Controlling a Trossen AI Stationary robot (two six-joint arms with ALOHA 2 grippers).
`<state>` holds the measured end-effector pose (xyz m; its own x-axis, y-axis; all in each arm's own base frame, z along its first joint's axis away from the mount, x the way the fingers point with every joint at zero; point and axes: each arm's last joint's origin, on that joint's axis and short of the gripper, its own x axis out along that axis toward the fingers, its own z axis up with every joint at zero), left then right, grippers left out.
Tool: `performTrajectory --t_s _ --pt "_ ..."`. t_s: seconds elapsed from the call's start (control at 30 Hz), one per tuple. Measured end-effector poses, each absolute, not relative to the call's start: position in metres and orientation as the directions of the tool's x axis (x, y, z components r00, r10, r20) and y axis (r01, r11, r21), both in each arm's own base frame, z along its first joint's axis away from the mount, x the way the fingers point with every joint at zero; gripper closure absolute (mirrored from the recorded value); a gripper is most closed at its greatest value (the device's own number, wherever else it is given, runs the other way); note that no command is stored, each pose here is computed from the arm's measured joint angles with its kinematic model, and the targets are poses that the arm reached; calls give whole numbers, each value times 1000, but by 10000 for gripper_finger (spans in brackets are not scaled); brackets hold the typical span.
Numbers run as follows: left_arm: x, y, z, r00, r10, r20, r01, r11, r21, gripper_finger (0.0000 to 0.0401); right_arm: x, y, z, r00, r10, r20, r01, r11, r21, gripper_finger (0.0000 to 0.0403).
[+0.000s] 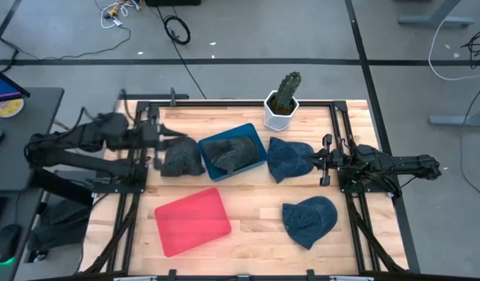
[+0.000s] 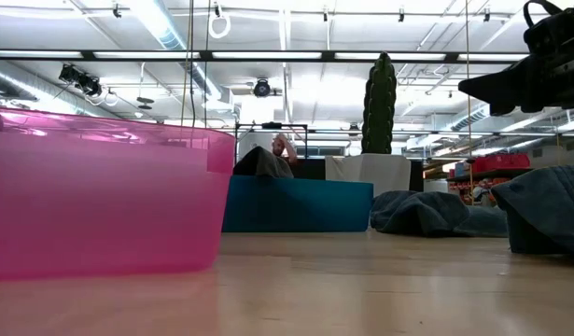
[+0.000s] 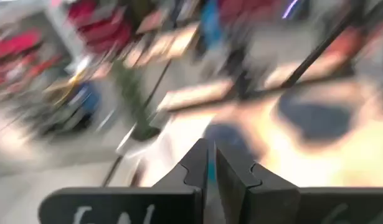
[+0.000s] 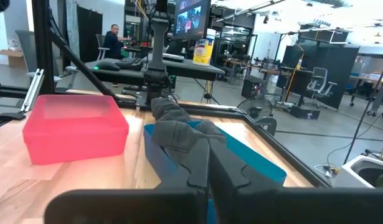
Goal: Pick & Place hat
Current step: Put the gray cap into the blue bin
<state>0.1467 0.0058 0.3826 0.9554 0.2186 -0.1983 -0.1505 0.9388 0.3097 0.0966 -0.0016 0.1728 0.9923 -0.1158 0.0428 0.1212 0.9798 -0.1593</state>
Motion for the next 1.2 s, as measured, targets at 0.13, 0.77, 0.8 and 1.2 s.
performTrajectory --t_s 0.13,0.77,0.8,1.2 --pt "169 11 366 761 499 -414 -262 821 507 371 97 -2 173 992 -116 43 121 980 -159 395" --pt "209 -24 370 329 423 -844 -479 845 237 371 97 -2 173 992 -116 42 121 980 -160 395" --pt "207 -27 368 306 404 -862 -466 853 234 371 97 -2 173 992 -116 42 122 980 -160 395" --pt "208 -45 345 216 344 -914 -397 886 240 279 97 -2 173 992 -116 42 122 980 -160 395"
